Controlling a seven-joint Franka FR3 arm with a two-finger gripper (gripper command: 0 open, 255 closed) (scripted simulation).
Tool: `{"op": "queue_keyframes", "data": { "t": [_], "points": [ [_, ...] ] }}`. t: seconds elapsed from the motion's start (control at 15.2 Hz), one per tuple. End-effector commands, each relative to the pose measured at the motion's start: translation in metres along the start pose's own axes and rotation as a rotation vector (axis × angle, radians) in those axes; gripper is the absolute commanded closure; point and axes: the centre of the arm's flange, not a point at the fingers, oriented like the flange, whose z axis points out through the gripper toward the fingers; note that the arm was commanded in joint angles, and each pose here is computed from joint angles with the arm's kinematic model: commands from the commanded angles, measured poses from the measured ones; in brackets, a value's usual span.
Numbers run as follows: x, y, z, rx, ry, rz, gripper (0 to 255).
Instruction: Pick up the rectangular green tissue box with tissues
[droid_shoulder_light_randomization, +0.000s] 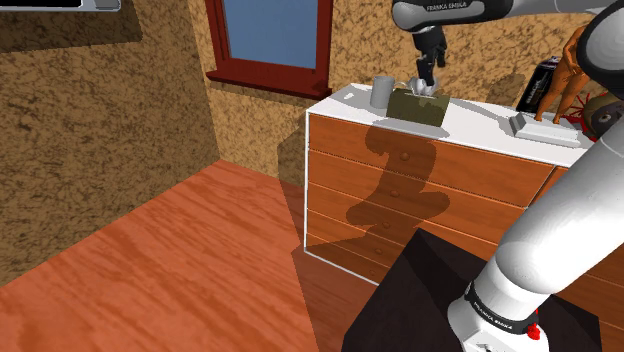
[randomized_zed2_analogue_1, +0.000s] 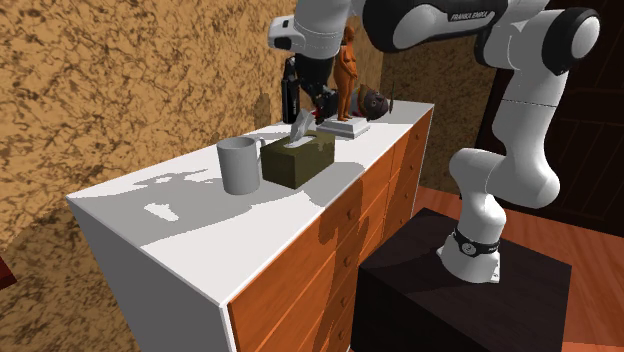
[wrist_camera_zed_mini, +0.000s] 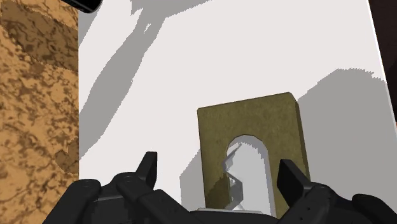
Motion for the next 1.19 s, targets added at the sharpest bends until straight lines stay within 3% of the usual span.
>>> {"op": "queue_keyframes", "data": {
  "t": [0.0, 0.26, 0.33, 0.92, 1.12],
  "points": [
    [0.002, -0.005, 0.008, -0.001, 0.0, 0.0, 0],
    [0.006, -0.012, 0.02, -0.001, 0.0, 0.0, 0],
    [0.006, -0.012, 0.019, -0.001, 0.0, 0.0, 255],
    [0.006, -0.012, 0.02, -0.001, 0.0, 0.0, 255],
    [0.002, -0.004, 0.007, -0.001, 0.0, 0.0, 255]
  ]
}}
